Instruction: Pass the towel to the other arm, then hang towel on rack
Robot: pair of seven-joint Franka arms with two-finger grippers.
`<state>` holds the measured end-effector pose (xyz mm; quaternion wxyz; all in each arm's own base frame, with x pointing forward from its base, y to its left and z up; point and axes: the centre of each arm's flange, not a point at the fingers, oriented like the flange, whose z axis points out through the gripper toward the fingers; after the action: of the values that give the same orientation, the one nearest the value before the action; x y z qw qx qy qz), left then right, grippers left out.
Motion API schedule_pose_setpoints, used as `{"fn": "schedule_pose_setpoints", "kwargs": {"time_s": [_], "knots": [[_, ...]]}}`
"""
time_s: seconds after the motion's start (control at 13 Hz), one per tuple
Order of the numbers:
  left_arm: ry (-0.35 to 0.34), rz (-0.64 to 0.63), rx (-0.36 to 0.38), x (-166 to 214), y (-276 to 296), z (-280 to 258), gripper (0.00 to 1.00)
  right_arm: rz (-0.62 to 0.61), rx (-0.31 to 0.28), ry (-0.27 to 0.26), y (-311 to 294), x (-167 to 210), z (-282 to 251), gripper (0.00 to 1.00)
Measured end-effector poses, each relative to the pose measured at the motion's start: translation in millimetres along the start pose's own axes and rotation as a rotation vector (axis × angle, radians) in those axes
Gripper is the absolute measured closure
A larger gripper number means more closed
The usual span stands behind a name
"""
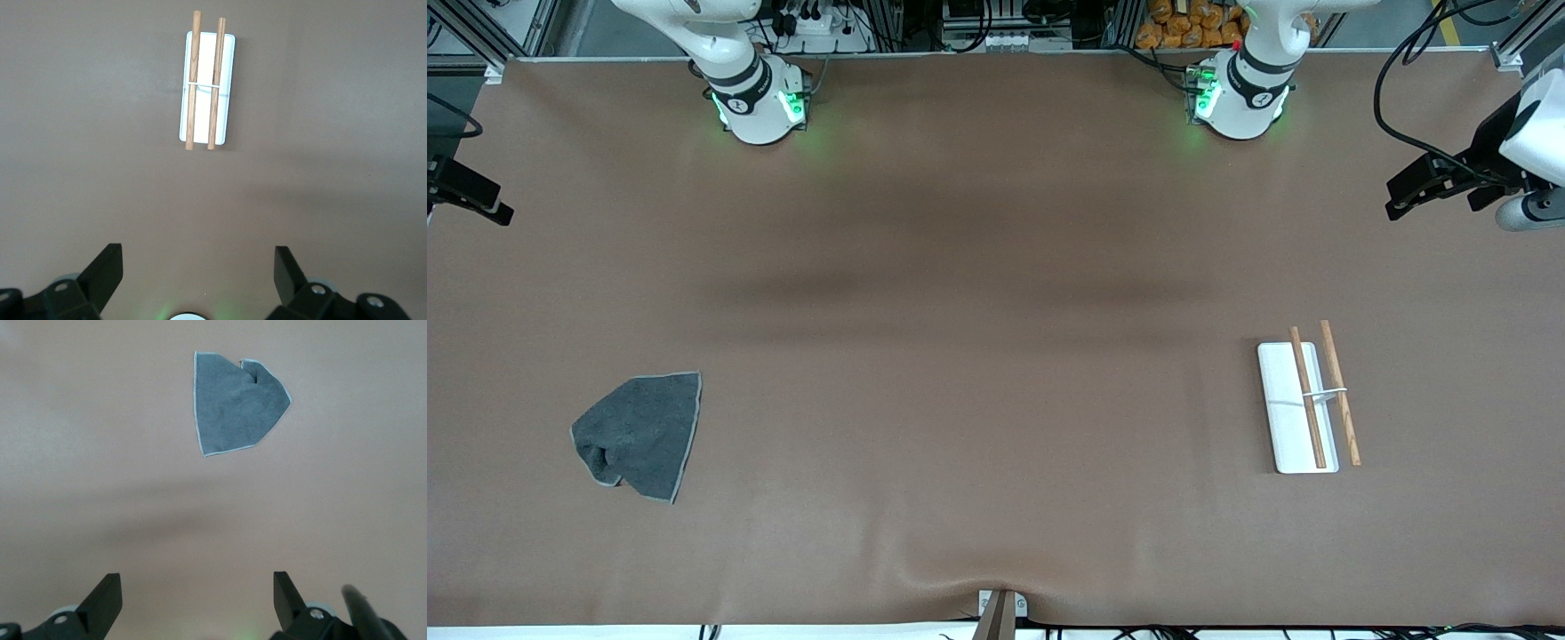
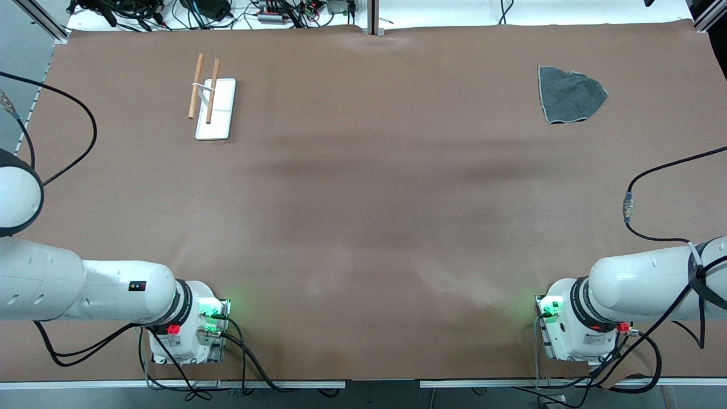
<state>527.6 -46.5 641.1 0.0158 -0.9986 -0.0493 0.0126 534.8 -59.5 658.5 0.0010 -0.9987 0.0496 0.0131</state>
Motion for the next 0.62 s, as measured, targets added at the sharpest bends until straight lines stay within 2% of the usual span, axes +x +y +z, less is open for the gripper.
{"fn": "schedule_pose_setpoints", "kwargs": {"time_s": [0.62], "knots": [[-0.007, 0.0, 0.001, -0.8, -0.3, 0.6, 0.0, 0.0, 0.0, 0.0, 0.0, 0.0, 0.0, 0.0]]}}
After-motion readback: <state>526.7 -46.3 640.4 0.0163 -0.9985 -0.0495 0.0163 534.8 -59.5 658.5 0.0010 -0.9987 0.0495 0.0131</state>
